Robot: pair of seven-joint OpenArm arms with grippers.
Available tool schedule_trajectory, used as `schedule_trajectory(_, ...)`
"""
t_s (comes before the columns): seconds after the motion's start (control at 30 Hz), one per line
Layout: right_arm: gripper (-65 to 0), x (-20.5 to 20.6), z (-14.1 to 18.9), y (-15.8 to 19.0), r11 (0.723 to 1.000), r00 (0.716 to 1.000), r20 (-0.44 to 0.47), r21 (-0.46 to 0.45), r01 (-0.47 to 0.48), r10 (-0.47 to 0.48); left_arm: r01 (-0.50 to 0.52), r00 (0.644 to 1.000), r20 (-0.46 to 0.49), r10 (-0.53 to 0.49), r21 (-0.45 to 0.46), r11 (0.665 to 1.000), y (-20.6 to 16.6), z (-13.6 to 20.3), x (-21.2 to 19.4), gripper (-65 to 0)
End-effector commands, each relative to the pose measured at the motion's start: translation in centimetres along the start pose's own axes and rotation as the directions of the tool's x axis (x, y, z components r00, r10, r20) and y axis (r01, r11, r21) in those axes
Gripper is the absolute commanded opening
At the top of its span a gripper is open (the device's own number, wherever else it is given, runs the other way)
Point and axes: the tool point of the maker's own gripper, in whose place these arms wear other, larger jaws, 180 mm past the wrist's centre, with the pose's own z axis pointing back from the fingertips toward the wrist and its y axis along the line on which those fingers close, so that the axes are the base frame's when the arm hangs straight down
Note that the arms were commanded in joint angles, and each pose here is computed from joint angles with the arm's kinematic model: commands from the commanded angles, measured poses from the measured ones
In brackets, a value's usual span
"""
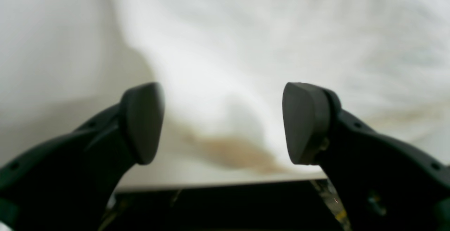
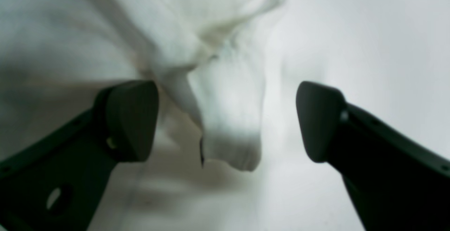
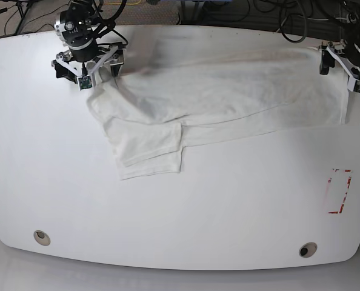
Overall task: Layout the t-shirt on the table in an organized manner, then fold the t-shirt properly
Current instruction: 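Open both grippers and release the shirt edge onto the table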
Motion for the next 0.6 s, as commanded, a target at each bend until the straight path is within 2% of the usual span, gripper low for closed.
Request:
schedule_trajectory(0.0, -5.9, 1.0, 0.5, -0.3, 1.000, 0.999, 0.040, -0.010, -0.005, 0.005, 0.034, 0.999, 0.039, -0.035, 0.035, 0.999, 1.6, 1.1, 1.2, -17.8)
schedule_trajectory(0.23, -5.9, 0.4, 0.9, 0.4, 0.998, 0.999, 0.026, 0.028, -0.047, 0.047, -0.006, 0.992, 0.128, -0.009, 0.114, 0.993, 4.3, 2.1, 3.9, -17.9)
schedule_trajectory(0.57, -5.9, 3.9, 0.3, -2.1, 0.998, 0.993, 0.105, -0.029, -0.053, 0.056, -0.023, 0.972, 0.233, -0.010, 0.139, 0.990, 5.2, 2.0, 8.0, -17.9)
